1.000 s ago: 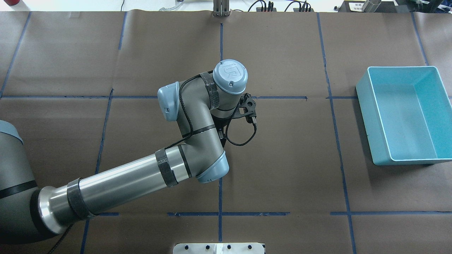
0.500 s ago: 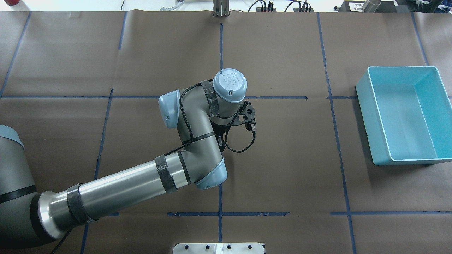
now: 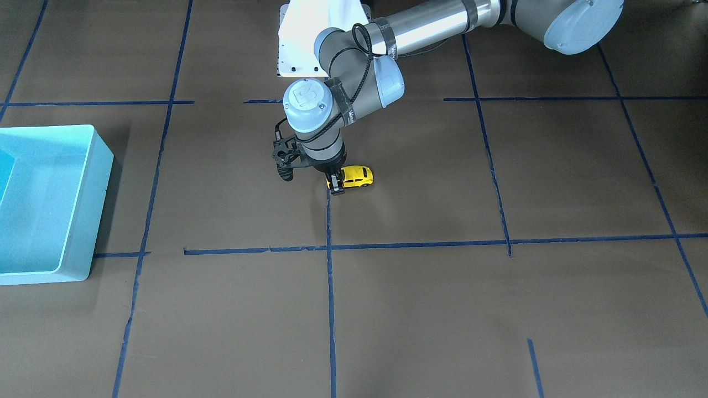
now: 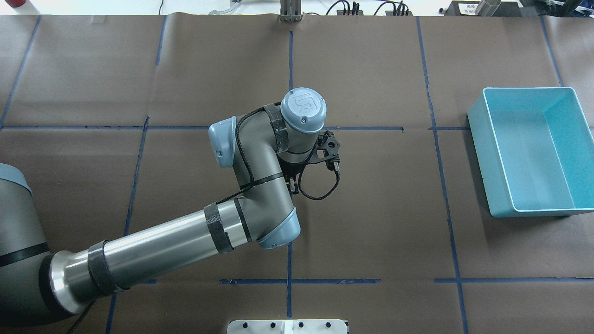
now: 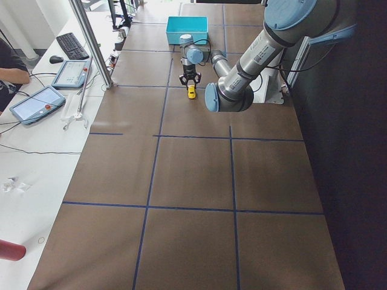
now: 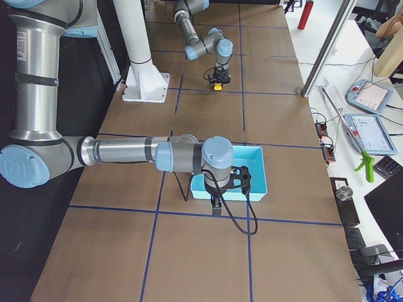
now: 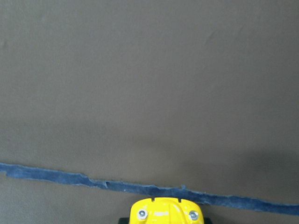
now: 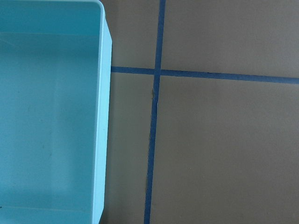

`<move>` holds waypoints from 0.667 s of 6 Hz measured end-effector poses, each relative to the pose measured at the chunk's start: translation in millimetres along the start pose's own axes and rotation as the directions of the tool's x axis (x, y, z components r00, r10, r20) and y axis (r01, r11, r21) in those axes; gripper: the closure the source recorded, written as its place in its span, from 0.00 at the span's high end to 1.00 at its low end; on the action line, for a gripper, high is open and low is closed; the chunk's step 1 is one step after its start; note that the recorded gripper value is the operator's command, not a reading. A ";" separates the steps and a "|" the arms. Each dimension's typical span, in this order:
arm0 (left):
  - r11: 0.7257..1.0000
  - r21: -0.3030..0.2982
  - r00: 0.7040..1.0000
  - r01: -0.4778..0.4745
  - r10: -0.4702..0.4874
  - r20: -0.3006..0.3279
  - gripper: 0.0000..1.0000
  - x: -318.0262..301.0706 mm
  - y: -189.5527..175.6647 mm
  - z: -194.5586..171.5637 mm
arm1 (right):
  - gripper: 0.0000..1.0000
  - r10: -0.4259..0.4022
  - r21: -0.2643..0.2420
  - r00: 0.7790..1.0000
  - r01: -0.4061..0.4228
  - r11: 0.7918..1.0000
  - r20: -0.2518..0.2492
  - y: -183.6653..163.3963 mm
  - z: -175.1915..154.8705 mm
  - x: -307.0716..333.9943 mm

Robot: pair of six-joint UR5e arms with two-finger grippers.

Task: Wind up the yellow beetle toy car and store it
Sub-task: 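Lower the left gripper onto the car's roof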

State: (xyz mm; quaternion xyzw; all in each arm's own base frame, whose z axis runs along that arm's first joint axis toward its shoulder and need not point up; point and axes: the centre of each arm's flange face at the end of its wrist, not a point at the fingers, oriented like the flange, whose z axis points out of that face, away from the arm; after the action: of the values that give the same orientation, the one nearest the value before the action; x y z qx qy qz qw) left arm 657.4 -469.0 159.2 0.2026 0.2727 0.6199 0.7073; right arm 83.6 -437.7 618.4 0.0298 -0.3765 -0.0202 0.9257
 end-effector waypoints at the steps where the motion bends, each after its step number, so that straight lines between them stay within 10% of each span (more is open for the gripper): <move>1: 0.998 0.055 1.000 -0.021 0.020 0.016 0.11 3.9 -7.5 -17.5 | 1.00 0.000 0.000 1.000 0.000 1.000 0.000 0.0 0.0 0.0; 4: 0.977 0.200 0.992 -0.079 0.056 0.115 0.08 -2.6 -25.5 -36.9 | 1.00 0.001 -0.001 1.000 -0.001 1.000 0.000 0.1 0.0 0.1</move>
State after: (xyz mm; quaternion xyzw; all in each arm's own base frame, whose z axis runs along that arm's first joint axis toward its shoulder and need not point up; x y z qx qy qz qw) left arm 653.2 -477.3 115.3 0.3167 0.2886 0.6004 0.6753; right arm 83.7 -437.6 618.5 0.0294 -0.3765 -0.0200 0.9257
